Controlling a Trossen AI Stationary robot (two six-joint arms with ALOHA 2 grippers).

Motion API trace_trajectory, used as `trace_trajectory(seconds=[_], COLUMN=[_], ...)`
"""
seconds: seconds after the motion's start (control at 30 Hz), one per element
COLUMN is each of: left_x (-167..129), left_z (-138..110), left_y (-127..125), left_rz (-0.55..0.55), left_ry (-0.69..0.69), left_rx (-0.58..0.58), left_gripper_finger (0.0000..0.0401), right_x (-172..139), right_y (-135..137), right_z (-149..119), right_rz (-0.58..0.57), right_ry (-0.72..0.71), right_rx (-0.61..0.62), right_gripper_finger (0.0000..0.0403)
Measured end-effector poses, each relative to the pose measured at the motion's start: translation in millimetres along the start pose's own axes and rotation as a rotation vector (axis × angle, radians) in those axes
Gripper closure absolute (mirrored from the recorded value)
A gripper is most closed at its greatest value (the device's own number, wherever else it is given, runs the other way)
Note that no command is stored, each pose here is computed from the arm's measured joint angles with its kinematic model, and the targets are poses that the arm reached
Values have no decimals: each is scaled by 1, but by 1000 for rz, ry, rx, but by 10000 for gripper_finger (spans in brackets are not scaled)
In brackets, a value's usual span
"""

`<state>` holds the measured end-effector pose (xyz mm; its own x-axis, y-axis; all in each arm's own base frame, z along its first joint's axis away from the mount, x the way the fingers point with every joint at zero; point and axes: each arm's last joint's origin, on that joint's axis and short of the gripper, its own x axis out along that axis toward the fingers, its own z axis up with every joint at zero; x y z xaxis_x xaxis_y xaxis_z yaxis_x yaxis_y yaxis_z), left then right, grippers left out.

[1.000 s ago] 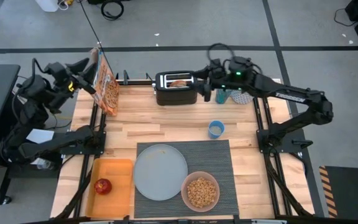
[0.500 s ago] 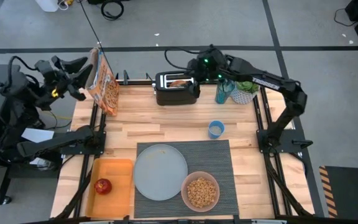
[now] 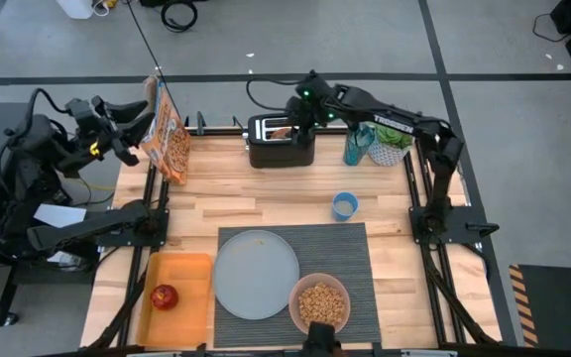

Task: Arrange a breakfast setting
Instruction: Put the bread on the gray plate

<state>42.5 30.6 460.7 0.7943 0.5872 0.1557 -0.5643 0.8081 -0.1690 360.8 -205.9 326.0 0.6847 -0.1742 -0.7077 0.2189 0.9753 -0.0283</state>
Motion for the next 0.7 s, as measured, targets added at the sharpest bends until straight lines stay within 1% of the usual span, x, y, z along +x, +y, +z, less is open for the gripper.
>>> trace_trajectory(seconds=[0.17, 0.33, 0.6, 0.7], left_x=[0, 0, 0, 0], left_z=[1, 1, 1, 1], left_y=[0, 0, 0, 0], left_rz=[-1, -1, -1, -1], left_ry=[-8, -8, -8, -8], left_rx=[-5, -5, -4, -4], left_gripper_finger=[204, 204, 204, 204], right_x=[13, 13, 11, 10], right_y=[-7, -13, -25, -27], right_z=[0, 0, -4, -5], right_rz=[-26, -56, -54, -32], right_ry=[39, 30, 27, 19], right_rx=[-47, -109, -100, -98], right_gripper_finger=[197, 199, 207, 210])
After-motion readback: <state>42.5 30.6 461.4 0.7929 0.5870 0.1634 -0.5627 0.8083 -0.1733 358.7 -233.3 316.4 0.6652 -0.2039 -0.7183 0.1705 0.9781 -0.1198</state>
